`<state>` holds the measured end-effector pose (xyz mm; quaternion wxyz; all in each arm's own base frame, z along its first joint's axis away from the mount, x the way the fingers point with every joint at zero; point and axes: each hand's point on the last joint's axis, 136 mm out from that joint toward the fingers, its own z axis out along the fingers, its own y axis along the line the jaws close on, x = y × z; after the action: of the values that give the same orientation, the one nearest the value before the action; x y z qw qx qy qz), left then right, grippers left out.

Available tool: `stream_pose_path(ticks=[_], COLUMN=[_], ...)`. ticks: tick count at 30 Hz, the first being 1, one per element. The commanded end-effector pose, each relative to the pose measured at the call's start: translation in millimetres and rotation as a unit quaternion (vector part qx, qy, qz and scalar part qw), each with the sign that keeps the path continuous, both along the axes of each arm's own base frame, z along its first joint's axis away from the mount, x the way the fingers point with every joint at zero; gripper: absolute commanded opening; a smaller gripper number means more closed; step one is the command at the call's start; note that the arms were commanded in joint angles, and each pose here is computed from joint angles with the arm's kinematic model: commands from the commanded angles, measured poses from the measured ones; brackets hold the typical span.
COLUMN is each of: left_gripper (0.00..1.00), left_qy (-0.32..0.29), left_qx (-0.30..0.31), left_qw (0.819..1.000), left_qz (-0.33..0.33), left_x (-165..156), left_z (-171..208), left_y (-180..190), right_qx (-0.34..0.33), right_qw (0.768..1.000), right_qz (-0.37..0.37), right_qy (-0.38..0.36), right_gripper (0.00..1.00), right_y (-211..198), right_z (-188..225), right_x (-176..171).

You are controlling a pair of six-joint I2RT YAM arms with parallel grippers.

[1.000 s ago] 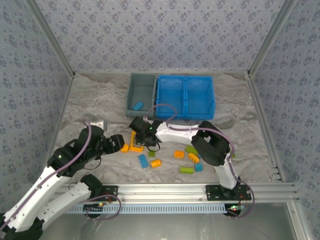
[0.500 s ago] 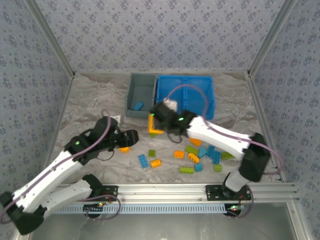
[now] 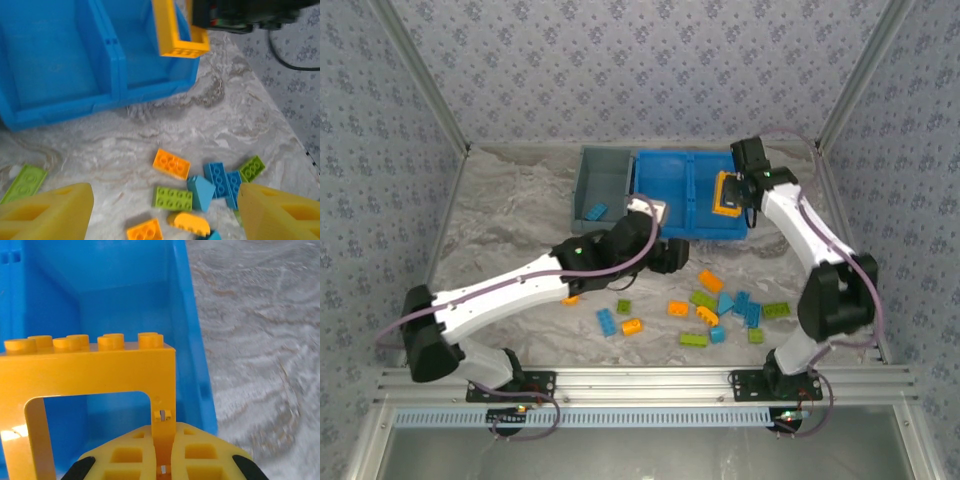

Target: Sort the legos into containers by color

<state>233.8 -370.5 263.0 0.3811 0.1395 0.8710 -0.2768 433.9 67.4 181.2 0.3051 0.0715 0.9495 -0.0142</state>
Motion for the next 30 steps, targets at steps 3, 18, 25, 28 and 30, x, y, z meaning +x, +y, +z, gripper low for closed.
stream_pose_path(ticks=[3, 18, 25, 28, 30], left_gripper=[0.77, 0.76, 0.76, 0.75, 0.75], left_qy=[-0.048, -0.027, -0.018, -0.014, -0.011], left_qx=[0.001, 0.033, 0.056, 0.075, 0.091], left_qw=[0.999, 0.999, 0.998, 0.997, 0.996], left_qz=[0.016, 0.010, 0.016, 0.020, 0.019], left_x=[14.5, 9.6, 6.2, 4.1, 2.6], left_z=[20.2, -8.5, -21.5, -28.9, -34.2], left_y=[-21.9, -26.9, -15.5, -5.6, 1.1], right_qx=[-0.008, -0.001, 0.006, 0.007, 0.011], right_qw=[0.997, 0.992, 0.992, 0.993, 0.995], right_qz=[0.063, 0.061, 0.054, 0.053, 0.053], right_qy=[0.044, 0.110, 0.115, 0.103, 0.085], right_gripper=[0.05, 0.08, 0.30, 0.40, 0.43], right_y=[12.2, 25.6, 27.3, 27.3, 27.6], right_z=[-23.8, -96.3, -106.1, -93.1, -77.1], right_x=[38.3, 89.4, 92.6, 91.4, 91.4])
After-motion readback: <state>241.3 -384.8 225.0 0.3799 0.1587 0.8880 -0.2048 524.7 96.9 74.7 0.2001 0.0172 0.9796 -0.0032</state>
